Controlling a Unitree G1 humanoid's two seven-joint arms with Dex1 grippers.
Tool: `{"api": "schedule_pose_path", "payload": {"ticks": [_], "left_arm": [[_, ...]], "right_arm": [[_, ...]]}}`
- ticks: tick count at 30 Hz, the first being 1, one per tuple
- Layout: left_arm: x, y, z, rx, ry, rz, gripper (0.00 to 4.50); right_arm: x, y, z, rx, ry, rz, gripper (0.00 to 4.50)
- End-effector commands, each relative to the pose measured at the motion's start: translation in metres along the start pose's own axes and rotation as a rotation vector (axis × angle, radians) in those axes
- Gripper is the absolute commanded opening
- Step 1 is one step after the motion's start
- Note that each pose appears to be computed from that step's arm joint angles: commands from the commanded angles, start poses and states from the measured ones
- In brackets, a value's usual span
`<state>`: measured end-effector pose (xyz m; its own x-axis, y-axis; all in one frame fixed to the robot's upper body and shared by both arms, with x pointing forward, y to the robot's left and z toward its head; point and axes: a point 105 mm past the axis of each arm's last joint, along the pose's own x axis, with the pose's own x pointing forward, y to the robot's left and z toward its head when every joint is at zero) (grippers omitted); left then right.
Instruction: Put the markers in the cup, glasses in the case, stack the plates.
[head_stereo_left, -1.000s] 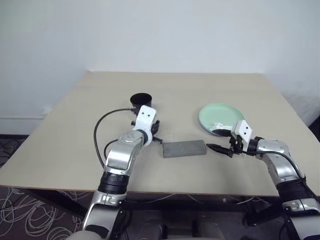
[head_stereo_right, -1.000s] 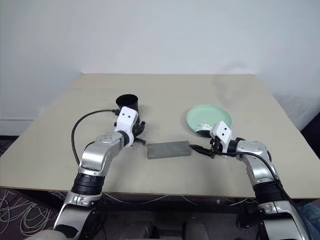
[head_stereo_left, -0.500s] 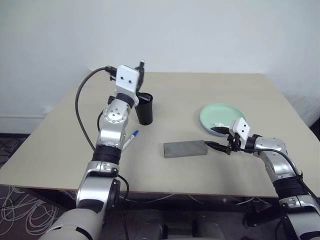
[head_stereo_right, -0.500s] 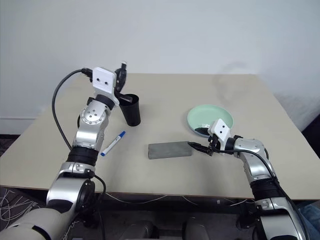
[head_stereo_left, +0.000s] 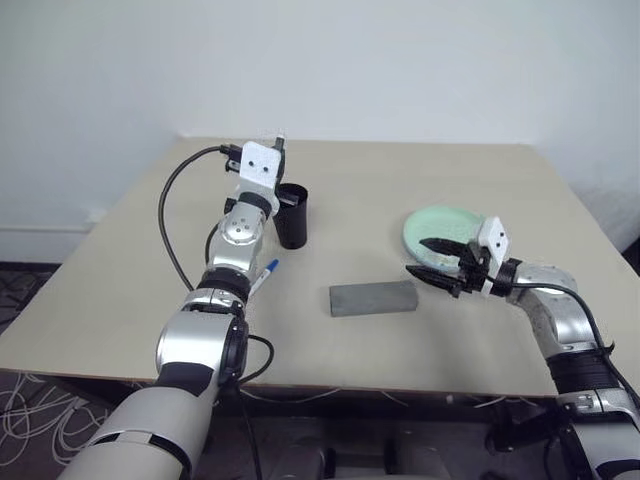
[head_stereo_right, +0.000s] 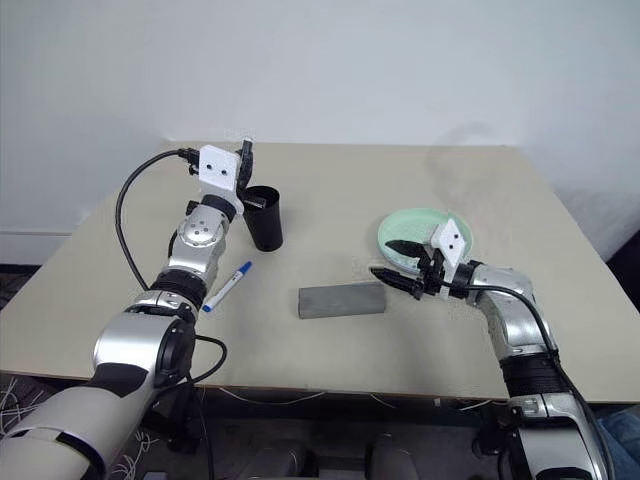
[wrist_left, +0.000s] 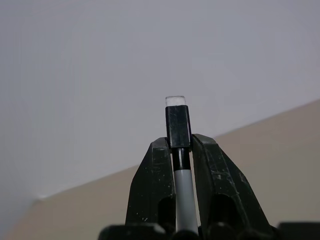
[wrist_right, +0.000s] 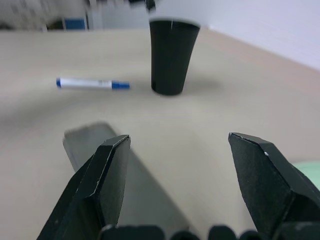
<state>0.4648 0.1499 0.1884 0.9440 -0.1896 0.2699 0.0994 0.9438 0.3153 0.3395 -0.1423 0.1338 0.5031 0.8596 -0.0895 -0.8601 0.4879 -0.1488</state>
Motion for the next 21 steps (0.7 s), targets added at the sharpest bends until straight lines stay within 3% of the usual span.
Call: {"api": "schedule_pose_path", "payload": {"ticks": [1, 4, 5, 11, 21], "left_arm": [[0.010, 0.000, 0.026, 0.025, -0.076, 0.007, 0.11], [0.011, -0.002, 0.026, 0.018, -0.074, 0.005, 0.11], [0.012, -0.002, 0.026, 0.017, -0.073, 0.004, 0.84], [0.012, -0.006, 0.026, 0.013, -0.073, -0.005, 2.83], [0.011, 0.006, 0.027, -0.067, -0.078, 0.034, 2.83]], "right_arm": [[-0.003, -0.001, 0.015, -0.030, -0.040, -0.007, 3.42], [-0.003, 0.000, 0.014, -0.029, -0.038, -0.011, 3.42], [-0.003, 0.000, 0.013, -0.029, -0.037, -0.012, 3.42], [-0.003, 0.001, 0.013, -0.034, -0.033, -0.014, 3.42], [0.002, 0.001, 0.012, -0.038, -0.030, -0.009, 3.42]]}}
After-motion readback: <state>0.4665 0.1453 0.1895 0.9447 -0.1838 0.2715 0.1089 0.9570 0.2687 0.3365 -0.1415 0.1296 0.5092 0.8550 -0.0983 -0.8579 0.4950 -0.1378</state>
